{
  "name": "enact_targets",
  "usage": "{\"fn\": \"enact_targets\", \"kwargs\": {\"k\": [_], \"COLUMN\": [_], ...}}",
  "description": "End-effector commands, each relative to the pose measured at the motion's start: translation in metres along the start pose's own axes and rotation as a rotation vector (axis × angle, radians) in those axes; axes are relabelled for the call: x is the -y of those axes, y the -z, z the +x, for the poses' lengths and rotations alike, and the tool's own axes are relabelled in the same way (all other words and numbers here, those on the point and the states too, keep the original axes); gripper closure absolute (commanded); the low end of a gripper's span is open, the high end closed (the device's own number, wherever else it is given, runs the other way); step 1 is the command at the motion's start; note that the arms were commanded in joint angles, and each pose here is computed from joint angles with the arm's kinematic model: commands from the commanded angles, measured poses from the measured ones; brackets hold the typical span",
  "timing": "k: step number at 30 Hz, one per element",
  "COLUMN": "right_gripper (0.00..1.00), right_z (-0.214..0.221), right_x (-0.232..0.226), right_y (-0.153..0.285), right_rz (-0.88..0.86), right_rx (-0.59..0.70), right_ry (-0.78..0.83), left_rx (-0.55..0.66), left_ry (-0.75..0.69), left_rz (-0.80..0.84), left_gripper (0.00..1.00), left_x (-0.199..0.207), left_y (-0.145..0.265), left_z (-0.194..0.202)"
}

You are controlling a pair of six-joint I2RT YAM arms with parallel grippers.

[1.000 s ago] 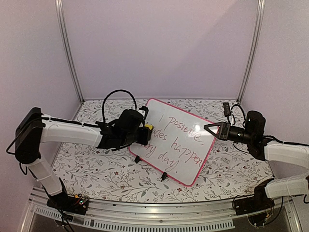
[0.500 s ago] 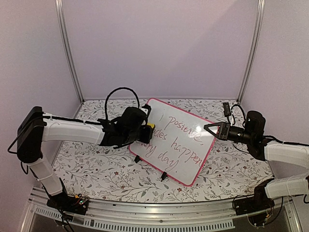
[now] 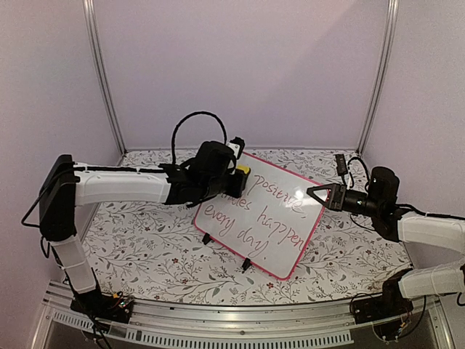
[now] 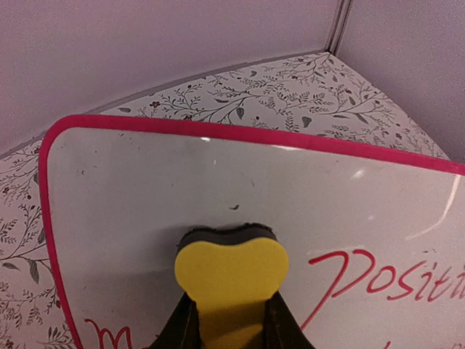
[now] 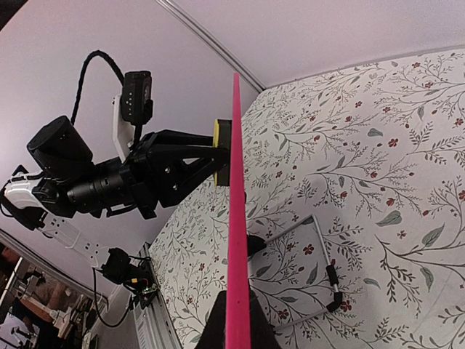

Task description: Erase the whiteboard

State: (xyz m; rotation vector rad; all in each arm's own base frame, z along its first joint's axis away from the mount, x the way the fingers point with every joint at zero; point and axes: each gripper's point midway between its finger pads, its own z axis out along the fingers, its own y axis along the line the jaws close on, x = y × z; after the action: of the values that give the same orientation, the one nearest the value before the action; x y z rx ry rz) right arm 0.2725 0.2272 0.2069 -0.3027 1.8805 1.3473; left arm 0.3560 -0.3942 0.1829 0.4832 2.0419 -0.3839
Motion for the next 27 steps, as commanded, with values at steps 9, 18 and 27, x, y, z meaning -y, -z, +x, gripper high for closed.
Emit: {"fn": "enact_targets", "kwargs": {"k": [9, 18, 27], "right_gripper": [1.00, 1.00, 1.00], "right_z": [0.022, 0.022, 0.022], "right_x": [-0.021, -0.020, -0.020], "right_y": [-0.003, -0.004, -0.005], "right_rz": [-0.107, -0.107, -0.105], "right_rx": [-0.096, -0.102, -0.103], "right_ry": [0.045, 0.039, 0.039], "left_rx": [-0.060, -0.107, -0.117], "left_ry": [-0.033, -0.001, 0.043], "left_rz": [0.006, -0.013, -0.007], "left_gripper": [1.00, 1.00, 1.00], "left_x": [0.002, -0.014, -0.020], "left_y": [-0.005, 0.008, 0.018], "left_z": [0.028, 0.062, 0.079]}}
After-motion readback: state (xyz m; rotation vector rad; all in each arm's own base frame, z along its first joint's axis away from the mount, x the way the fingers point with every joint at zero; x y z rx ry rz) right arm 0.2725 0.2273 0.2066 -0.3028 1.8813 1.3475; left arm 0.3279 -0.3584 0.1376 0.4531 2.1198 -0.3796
